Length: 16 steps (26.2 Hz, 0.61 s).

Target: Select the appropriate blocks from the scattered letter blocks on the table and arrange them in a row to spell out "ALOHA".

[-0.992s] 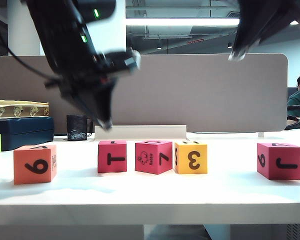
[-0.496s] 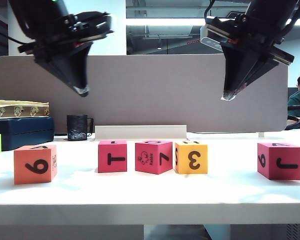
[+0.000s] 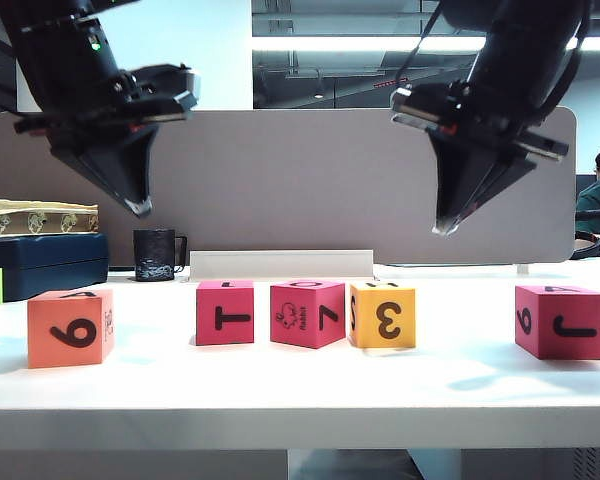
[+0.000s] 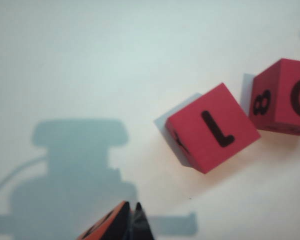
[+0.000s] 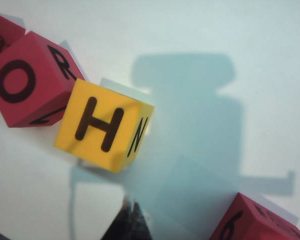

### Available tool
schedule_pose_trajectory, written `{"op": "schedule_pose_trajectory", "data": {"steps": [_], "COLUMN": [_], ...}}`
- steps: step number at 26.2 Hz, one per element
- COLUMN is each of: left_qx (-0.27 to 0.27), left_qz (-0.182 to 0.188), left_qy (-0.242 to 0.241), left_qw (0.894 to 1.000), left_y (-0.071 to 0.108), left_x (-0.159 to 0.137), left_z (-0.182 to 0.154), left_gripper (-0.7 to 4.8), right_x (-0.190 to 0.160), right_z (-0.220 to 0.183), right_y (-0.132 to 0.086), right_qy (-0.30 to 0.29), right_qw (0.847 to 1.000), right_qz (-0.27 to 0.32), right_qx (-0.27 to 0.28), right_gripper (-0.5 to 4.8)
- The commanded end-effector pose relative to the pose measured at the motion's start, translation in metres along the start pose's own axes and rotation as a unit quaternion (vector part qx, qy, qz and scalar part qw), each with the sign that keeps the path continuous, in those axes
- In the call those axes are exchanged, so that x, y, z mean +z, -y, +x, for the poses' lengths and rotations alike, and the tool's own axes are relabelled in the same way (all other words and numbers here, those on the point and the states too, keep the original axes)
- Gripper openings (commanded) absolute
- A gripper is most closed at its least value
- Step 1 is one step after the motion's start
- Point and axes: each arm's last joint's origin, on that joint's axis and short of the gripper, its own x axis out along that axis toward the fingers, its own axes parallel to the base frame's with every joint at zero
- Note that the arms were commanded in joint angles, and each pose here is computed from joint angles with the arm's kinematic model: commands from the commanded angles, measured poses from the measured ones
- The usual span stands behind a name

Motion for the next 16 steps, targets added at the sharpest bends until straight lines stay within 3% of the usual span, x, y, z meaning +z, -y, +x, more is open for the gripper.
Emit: {"op": "schedule_pose_trajectory", "data": {"steps": [1, 4, 10, 16], "left_qx": [-0.029, -0.020, -0.015, -0.017], "left_qz": [0.000, -0.003, -0.015, -0.019], "left_qy": [0.011, 0.015, -0.034, -0.047], "left_qw": [1.000, 1.000, 0.999, 0.999], "left_y": [0.001, -0.001, -0.009, -0.012], "left_x": [0.002, 0.005, -0.001, -0.003], "left_z": [0.002, 0.011, 0.043, 0.068], "left_gripper": [-0.05, -0.05, -0.05, -0.05], "right_x": [0.003, 0.004, 0.004, 0.008], "right_z": [0.005, 0.015, 0.035, 0.043], "right_y": [0.000, 0.002, 0.006, 0.008], "right_qy": [0.003, -0.003, -0.025, -0.011], "right_qw": [1.000, 1.000, 0.999, 1.000], "right_qz": [0.001, 0.002, 0.005, 0.004], "right_qx": [0.000, -0.002, -0.026, -0.028], "right_gripper": [-0.06, -0.06, -0.06, -0.06]}}
